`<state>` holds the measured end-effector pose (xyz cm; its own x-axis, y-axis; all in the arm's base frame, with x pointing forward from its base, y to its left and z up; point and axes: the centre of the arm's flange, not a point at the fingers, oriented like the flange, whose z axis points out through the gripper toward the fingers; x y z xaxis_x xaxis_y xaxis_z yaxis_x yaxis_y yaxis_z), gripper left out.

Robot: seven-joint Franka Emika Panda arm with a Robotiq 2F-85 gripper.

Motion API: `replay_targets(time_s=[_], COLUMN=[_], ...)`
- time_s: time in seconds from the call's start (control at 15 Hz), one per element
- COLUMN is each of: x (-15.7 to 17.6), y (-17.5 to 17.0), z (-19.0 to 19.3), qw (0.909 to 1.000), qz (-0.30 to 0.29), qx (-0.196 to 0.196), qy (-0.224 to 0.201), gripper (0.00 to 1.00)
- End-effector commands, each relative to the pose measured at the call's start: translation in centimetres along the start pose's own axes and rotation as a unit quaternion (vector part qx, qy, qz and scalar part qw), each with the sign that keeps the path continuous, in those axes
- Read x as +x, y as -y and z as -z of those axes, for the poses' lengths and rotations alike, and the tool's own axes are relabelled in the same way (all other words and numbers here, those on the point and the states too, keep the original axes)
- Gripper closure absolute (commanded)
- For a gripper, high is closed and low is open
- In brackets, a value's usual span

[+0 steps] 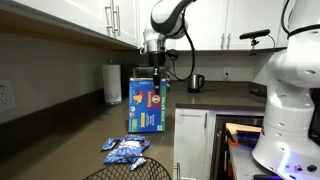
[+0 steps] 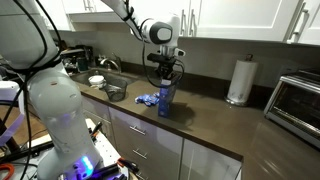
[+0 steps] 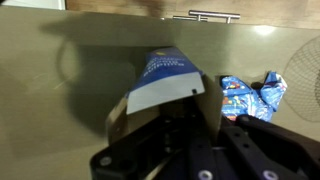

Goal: Move the box to the left

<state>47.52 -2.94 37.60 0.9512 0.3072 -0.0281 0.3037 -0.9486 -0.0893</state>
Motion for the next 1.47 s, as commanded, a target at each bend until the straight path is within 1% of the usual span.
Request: replay_targets(time_s=[0.0,0.33,0.53,0.73,1.13,1.4], x=[0.5,0.7,1.0,1.3,1.7,1.3], y=[0.6,1.1,1.1,0.9,0.0,-0.1], z=[0.4,0.3,0.5,0.8,0.7,-0.4], qw=[1.0,0.9995,0.9984,0.9971,0.9961,0.9956], qz=[-0.003,-0.011,-0.019,-0.027,-0.04,-0.046], qx=[-0.008,-0.027,-0.053,-0.069,-0.079,-0.081], qy=[-0.004,-0.007,-0.012,-0.014,-0.009,-0.003], gripper=[1.0,1.0,1.0,1.0,1.0,1.0])
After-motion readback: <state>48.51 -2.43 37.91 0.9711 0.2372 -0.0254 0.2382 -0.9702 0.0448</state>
